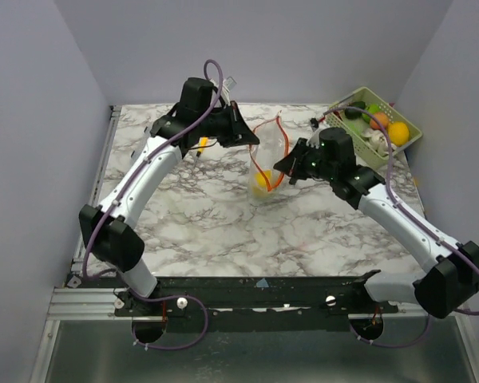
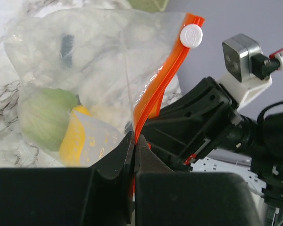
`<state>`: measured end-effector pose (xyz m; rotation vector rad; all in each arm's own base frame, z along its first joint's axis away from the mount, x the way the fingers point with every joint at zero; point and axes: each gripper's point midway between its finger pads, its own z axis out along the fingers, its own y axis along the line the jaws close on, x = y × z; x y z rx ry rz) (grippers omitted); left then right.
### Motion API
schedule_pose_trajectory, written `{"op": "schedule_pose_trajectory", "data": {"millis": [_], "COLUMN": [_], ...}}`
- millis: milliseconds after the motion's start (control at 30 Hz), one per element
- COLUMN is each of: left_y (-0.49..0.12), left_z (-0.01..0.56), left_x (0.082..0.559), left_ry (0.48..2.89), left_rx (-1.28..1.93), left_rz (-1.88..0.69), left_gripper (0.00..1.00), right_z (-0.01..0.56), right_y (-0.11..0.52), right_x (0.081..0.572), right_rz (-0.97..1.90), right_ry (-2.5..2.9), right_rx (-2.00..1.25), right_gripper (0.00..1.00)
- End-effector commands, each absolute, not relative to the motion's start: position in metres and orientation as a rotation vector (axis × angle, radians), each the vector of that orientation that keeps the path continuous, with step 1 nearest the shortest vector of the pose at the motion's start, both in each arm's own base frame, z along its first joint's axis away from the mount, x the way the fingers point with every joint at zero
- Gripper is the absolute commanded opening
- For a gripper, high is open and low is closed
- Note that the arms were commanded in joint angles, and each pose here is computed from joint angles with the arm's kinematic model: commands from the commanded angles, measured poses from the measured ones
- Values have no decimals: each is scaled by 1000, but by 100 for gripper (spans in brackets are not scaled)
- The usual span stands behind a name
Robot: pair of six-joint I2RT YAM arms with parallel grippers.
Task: Place the food in the zip-top bag and seal the zipper
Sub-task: Adjust the zipper food storage bag at the center of the board.
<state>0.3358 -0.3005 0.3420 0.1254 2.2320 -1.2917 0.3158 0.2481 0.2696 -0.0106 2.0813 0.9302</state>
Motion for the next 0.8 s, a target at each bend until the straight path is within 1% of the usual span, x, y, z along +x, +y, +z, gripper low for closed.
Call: {"op": "schedule_pose_trajectory", "data": {"millis": [0,33,100,233,333,400,500,600,667,700,767], "left_y": [-304,-304,-301,-300,-299,-297,-297,-295,-290,-289,-286], "left_z": [265,269,290,346,361,348,305,265,264,274,304], "left_x": [356,355,354,340,334,339,349,353,353,353,351], "left_ry": [2443,2436,2379,2242,2194,2199,2303,2427,2435,2402,2309], "left_rx": [18,26,56,127,128,96,37,23,29,41,69], "left_rz": [-1283,-1288,-1285,-1329,-1356,-1332,-1328,-1273,-1228,-1223,-1217], "left_gripper": [0,0,0,0,0,0,0,0,0,0,0], "right_z": [206,209,234,303,322,312,266,227,220,221,248], "right_y": [246,248,255,266,272,270,258,258,262,262,263], "right_x": [323,322,324,317,311,313,321,325,328,328,332], "right_rz": [828,823,827,950,1039,1041,965,928,906,883,830], "right_ry": [2239,2259,2228,2060,2010,1997,2056,2132,2177,2205,2153], "right_rx": [20,-8,-59,-124,-126,-70,57,97,67,51,6], "right_gripper": [0,0,0,1,0,1,0,0,1,0,1]}}
